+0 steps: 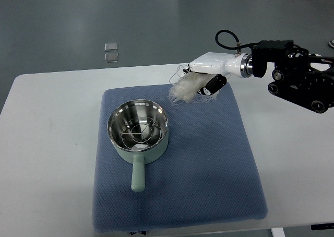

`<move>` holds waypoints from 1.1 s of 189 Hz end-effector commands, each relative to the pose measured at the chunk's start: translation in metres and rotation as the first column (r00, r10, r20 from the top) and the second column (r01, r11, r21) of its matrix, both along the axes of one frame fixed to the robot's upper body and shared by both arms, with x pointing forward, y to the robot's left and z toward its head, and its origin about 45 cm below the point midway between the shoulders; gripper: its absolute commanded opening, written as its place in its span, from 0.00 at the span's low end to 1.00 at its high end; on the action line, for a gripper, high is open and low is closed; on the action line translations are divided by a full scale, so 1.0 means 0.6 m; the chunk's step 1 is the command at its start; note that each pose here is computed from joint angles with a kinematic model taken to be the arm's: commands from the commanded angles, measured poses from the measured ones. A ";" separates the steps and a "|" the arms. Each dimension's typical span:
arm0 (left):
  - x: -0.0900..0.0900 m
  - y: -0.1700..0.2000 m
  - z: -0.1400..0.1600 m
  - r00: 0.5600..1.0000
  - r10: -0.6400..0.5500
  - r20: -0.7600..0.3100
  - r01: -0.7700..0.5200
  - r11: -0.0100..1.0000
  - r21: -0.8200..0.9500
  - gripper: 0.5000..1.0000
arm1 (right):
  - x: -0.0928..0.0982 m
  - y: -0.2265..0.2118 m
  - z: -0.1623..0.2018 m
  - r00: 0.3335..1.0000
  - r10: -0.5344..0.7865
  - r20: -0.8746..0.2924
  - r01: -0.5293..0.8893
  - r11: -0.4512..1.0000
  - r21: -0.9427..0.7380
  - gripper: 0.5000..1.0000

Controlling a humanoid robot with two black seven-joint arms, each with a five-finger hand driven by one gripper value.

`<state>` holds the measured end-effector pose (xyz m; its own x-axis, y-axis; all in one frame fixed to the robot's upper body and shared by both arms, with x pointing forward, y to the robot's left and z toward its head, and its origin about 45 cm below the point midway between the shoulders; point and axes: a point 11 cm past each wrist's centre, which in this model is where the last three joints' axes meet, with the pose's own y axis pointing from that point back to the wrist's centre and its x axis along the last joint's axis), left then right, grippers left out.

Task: Put vermicelli into pot with right hand
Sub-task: 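Carry the vermicelli with the right hand over the steel pot, then open the right hand to drop the vermicelli and withdraw upward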

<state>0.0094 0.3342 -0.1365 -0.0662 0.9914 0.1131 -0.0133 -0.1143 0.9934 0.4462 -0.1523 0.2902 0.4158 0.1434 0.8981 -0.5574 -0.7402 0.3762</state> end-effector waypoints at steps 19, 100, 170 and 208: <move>0.000 0.000 0.000 1.000 0.001 0.000 -0.001 1.000 0.000 1.00 | -0.018 0.063 0.053 0.996 0.090 0.017 -0.091 0.993 0.072 0.00; 0.000 0.000 0.000 1.000 0.001 0.000 -0.001 1.000 0.000 1.00 | -0.090 0.183 0.009 0.962 0.263 -0.068 -0.251 0.956 0.149 0.00; 0.000 0.000 0.000 1.000 -0.001 0.000 0.001 1.000 0.000 1.00 | -0.093 0.158 -0.041 0.967 0.222 -0.122 -0.203 0.968 0.147 0.59; 0.000 0.000 0.000 1.000 -0.001 0.000 0.001 1.000 0.000 1.00 | -0.079 0.135 -0.031 0.975 0.190 -0.112 -0.173 0.974 0.147 0.74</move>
